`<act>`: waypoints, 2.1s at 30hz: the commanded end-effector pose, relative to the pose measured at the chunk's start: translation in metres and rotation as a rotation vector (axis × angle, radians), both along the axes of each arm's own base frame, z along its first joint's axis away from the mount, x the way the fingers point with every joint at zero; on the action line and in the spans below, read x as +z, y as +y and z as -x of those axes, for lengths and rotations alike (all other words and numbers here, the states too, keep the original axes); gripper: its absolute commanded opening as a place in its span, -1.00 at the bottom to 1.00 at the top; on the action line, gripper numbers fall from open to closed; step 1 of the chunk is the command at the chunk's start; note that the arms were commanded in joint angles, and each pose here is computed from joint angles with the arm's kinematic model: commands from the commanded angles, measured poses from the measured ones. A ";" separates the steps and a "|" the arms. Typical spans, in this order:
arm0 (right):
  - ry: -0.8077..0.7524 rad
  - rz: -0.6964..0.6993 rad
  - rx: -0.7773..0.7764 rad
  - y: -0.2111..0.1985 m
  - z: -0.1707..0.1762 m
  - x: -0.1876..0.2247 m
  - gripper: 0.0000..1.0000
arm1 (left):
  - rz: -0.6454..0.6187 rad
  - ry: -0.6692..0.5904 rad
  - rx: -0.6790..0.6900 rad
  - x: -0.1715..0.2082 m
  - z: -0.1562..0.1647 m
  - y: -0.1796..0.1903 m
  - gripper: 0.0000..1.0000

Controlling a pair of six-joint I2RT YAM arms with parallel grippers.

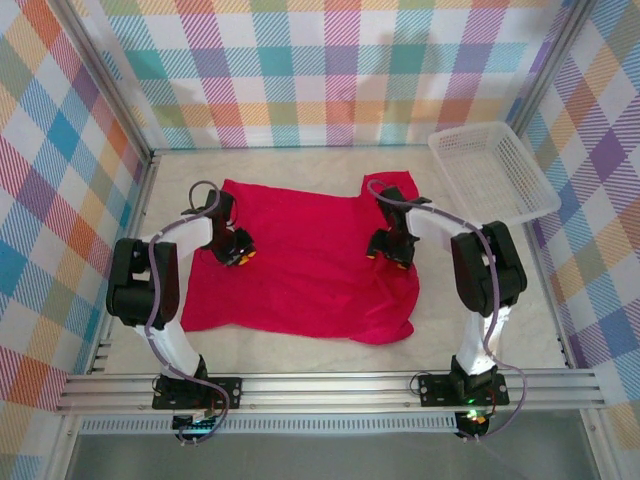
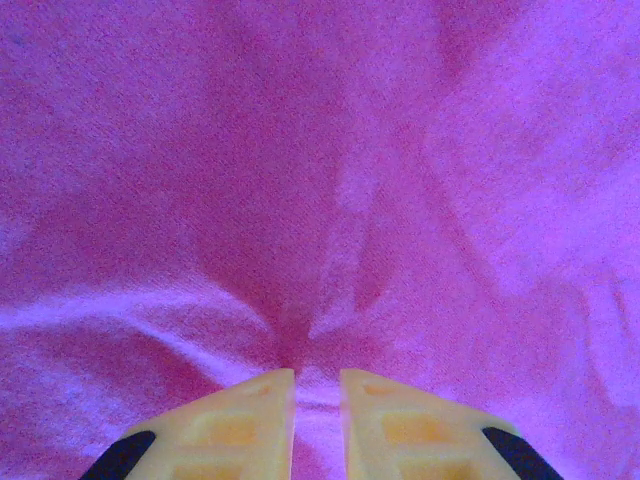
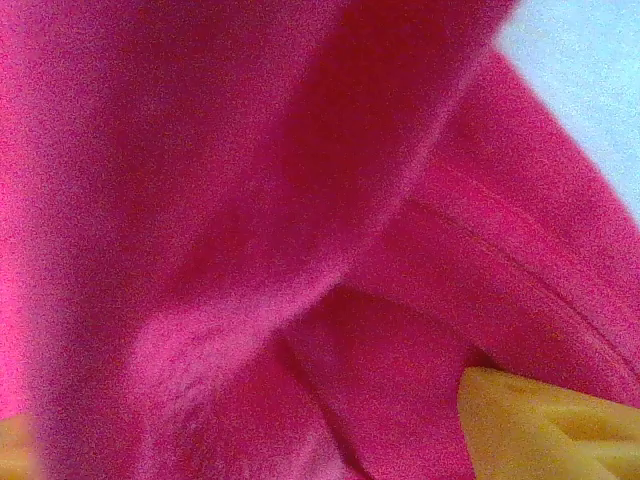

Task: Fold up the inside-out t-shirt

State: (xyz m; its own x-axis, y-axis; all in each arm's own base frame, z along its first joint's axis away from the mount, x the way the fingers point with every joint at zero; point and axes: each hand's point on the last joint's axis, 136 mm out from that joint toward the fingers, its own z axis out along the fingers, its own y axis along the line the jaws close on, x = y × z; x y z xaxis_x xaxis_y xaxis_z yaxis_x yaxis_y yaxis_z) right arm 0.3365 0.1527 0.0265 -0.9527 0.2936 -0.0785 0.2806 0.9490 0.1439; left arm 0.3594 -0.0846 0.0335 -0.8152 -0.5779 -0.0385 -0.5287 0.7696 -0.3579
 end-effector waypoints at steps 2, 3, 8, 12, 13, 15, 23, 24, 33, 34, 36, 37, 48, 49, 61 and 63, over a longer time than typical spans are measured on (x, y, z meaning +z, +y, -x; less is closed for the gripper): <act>-0.013 0.098 -0.008 -0.024 0.006 -0.004 0.63 | -0.031 0.018 -0.001 0.000 -0.003 0.006 -0.62; -0.011 0.122 -0.011 -0.029 0.006 -0.006 0.65 | -0.039 0.025 0.008 -0.001 -0.003 0.011 -0.62; -0.004 0.250 -0.067 -0.064 0.003 -0.001 0.78 | -0.025 0.062 0.132 -0.015 0.003 0.054 -0.72; 0.016 0.260 -0.106 -0.077 0.005 -0.002 0.81 | 0.003 0.079 0.190 -0.023 0.008 0.070 -0.75; 0.029 0.275 -0.121 -0.082 0.008 -0.002 0.82 | 0.002 0.082 0.195 -0.025 0.009 0.073 -0.75; 0.031 0.279 -0.126 -0.084 0.011 0.002 0.82 | 0.003 0.085 0.202 -0.026 0.010 0.075 -0.75; -0.107 0.136 -0.095 -0.071 0.019 0.059 0.99 | 0.039 0.061 0.195 -0.021 0.004 0.067 -0.76; -0.108 0.140 -0.098 -0.074 0.022 0.060 0.99 | 0.041 0.056 0.192 -0.020 0.003 0.066 -0.76; -0.003 0.177 -0.094 -0.090 0.029 0.031 -0.03 | 0.043 0.035 0.180 -0.010 0.002 0.062 -0.77; 0.014 0.172 -0.081 -0.088 0.028 0.026 -0.02 | 0.044 0.036 0.180 -0.011 0.002 0.061 -0.77; 0.040 0.144 -0.061 -0.080 0.024 0.017 0.10 | 0.044 0.033 0.181 -0.010 0.002 0.061 -0.77; 0.049 0.126 -0.051 -0.075 0.021 0.013 0.18 | 0.046 0.034 0.181 -0.010 0.002 0.061 -0.77; 0.168 0.269 -0.086 -0.091 0.003 -0.014 0.53 | 0.040 0.059 0.204 -0.014 0.003 0.068 -0.78; 0.175 0.286 -0.109 -0.097 0.003 -0.013 0.52 | 0.034 0.063 0.219 -0.014 0.005 0.074 -0.79; 0.153 0.333 -0.271 -0.161 0.004 0.019 0.43 | 0.018 0.073 0.311 -0.019 0.013 0.110 -0.86; 0.141 0.324 -0.275 -0.162 0.002 0.023 0.42 | 0.021 0.062 0.313 -0.016 0.011 0.109 -0.86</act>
State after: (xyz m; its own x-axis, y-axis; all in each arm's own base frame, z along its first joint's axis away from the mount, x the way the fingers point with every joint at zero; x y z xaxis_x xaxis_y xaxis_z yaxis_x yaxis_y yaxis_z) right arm 0.3368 -0.0024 0.0318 -0.8512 0.5215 -0.0586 0.5226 0.8323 -0.1846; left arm 0.3594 0.0152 0.0197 -0.6177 -0.7859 0.0291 -0.7382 0.5667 -0.3660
